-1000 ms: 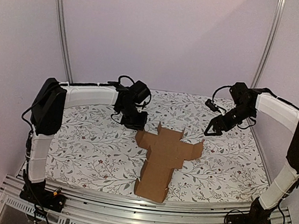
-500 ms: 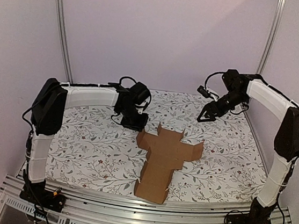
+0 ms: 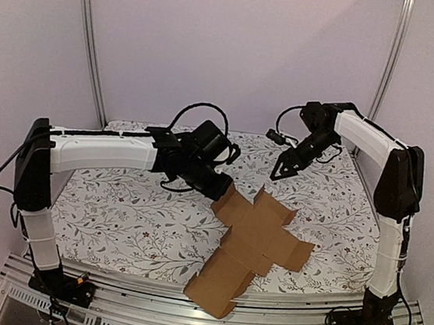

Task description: Fold the paper box

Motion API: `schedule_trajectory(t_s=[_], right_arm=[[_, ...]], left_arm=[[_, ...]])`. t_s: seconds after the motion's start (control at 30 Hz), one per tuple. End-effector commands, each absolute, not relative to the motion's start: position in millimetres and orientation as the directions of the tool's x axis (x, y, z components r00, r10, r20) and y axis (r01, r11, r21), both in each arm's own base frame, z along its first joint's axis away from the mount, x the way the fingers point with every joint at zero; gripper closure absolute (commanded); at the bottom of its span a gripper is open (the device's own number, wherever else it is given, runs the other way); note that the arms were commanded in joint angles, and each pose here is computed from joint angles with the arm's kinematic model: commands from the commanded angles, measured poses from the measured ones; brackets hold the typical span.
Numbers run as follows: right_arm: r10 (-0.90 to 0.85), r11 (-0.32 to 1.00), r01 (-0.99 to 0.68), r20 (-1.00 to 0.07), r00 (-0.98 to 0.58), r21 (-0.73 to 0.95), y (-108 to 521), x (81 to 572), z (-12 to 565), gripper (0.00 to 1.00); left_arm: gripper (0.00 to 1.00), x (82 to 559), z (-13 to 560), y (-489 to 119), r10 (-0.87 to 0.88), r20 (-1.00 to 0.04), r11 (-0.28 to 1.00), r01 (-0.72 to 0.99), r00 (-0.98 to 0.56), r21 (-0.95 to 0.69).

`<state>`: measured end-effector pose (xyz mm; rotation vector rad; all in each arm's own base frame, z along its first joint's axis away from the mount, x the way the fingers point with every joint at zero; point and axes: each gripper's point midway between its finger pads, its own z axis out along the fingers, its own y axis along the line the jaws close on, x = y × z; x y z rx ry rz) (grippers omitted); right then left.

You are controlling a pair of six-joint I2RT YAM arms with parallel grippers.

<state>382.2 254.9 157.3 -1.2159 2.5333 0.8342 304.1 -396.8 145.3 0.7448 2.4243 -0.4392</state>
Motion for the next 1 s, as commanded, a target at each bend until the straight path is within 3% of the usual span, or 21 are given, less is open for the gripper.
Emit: schedule_trajectory(t_s=[0.0, 0.5, 0.73, 0.97], right_arm=[[-0.676, 0.47, -0.72, -0.316, -0.665, 0.511, 259, 364, 136, 0.19], [-0.708, 0.44, -0.714, -0.278, -0.649, 0.546, 262, 363, 113, 0.21], [-0.737, 0.367, -0.656, -0.225, -0.638, 0.659, 263, 337, 107, 0.35], [-0.742, 0.336, -0.648, -0.232, -0.629, 0.684, 264, 328, 115, 0.62]], left_arm=[[1.0, 310, 154, -389, 0.356, -0.662, 0.816, 0.565, -0.66, -0.125], [1.0, 292, 165, -395, 0.329, -0.727, 0.763, 0.623, -0.602, -0.171], [1.0, 298, 171, -388, 0.308, -0.754, 0.783, 0.604, -0.581, -0.146], [1.0, 303, 166, -389, 0.307, -0.753, 0.795, 0.592, -0.582, -0.134]])
